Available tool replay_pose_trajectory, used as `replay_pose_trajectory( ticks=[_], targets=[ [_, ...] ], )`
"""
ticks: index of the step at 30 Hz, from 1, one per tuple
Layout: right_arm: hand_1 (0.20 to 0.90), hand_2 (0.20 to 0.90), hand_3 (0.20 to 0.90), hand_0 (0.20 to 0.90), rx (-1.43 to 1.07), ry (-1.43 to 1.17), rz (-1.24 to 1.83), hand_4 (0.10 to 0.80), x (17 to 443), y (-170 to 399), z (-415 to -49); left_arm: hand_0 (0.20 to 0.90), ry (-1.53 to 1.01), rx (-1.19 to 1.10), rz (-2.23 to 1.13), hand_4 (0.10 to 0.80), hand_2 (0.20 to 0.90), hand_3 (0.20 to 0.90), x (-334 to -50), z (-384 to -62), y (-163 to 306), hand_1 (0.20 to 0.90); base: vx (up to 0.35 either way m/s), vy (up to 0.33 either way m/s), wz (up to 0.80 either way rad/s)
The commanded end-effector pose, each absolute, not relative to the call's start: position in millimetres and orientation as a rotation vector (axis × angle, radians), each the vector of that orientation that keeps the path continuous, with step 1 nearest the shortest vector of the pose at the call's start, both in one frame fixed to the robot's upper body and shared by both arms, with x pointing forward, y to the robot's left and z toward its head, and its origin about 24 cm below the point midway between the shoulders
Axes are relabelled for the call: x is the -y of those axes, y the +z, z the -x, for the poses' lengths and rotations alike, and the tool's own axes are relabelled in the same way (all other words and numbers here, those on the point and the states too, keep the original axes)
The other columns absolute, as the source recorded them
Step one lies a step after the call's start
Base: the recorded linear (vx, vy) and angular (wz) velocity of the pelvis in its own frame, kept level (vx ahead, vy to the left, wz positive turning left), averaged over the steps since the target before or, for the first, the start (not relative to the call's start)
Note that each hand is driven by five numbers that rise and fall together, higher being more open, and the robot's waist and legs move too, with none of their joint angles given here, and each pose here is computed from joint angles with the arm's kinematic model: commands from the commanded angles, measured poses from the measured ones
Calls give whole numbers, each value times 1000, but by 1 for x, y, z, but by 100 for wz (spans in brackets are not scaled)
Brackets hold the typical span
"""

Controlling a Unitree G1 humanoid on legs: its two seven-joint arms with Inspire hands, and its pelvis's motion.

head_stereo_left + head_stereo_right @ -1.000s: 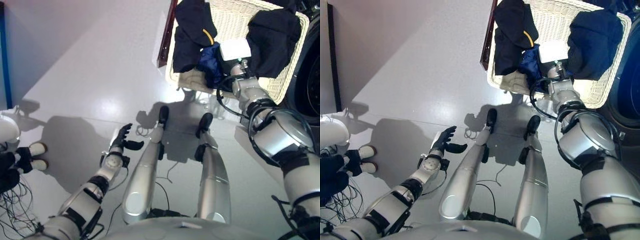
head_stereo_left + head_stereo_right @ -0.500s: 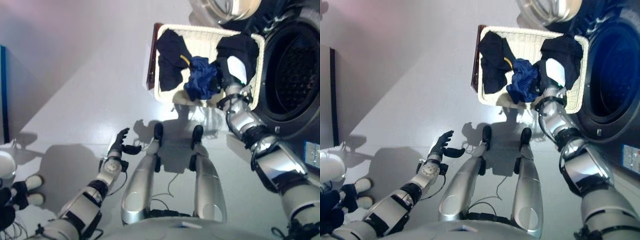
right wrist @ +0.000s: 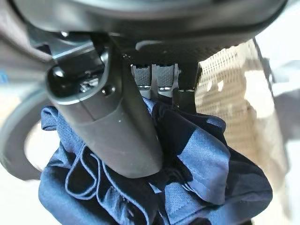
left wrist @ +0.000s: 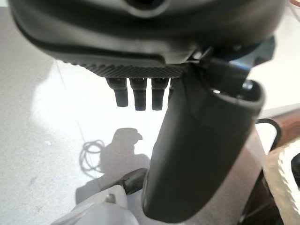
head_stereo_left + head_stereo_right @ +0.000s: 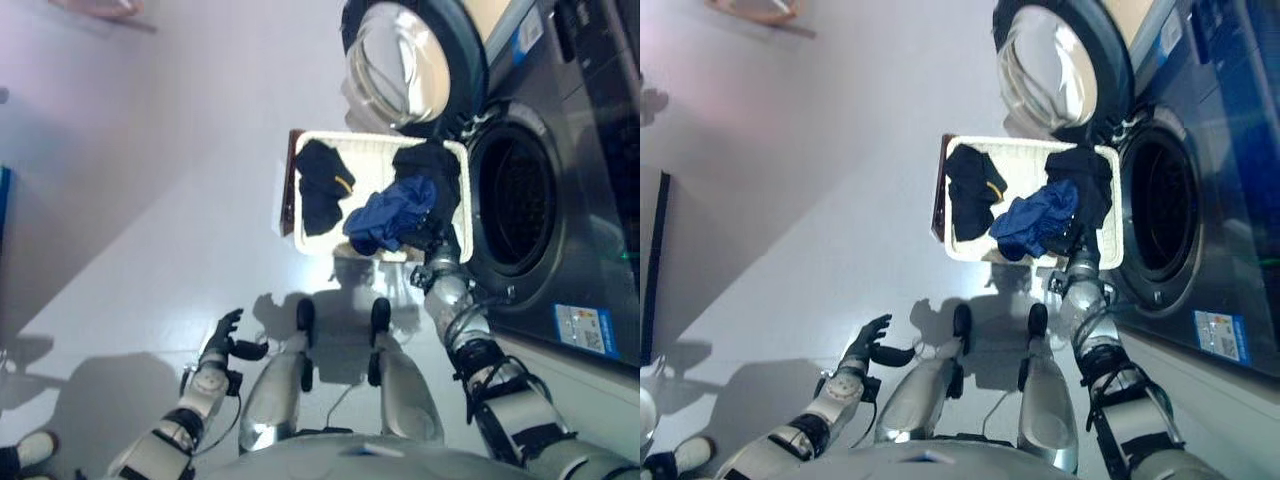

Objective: Pick up the clothes and place them into the washing machine

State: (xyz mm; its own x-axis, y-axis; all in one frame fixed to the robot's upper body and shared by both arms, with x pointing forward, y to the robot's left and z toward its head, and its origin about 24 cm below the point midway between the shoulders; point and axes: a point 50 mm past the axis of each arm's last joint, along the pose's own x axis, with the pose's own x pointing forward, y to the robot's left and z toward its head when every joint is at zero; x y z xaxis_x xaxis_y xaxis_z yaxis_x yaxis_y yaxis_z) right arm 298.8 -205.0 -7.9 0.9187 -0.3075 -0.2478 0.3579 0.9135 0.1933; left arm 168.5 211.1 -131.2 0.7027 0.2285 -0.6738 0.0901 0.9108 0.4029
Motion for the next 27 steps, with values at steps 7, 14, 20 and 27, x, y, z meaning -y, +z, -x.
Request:
replay_pose_trajectory(
  ticks=[7, 14, 20, 27],
  targets=[
    [300, 300, 300, 300, 267, -334, -348, 400, 212, 71, -298, 900, 114, -902, -462, 800, 900, 900, -224, -135, -145, 900, 79, -1, 1],
    [300, 300, 300, 300, 321, -410, -288, 400, 216, 81, -298, 900, 102, -868, -469, 800, 900, 900, -216, -140, -143, 900, 39, 10, -2],
    [300, 300, 300, 300, 375, -474, -730, 400, 207, 92, -318, 900, 100, -791, -427, 800, 900, 900, -204, -164, -135, 900, -144, 60, -4],
    [300, 300, 300, 300, 599, -526, -1052, 400, 210, 162, -348, 900, 95, -669, -373, 800, 900, 900, -183, -206, -116, 900, -180, 54, -15]
  ],
)
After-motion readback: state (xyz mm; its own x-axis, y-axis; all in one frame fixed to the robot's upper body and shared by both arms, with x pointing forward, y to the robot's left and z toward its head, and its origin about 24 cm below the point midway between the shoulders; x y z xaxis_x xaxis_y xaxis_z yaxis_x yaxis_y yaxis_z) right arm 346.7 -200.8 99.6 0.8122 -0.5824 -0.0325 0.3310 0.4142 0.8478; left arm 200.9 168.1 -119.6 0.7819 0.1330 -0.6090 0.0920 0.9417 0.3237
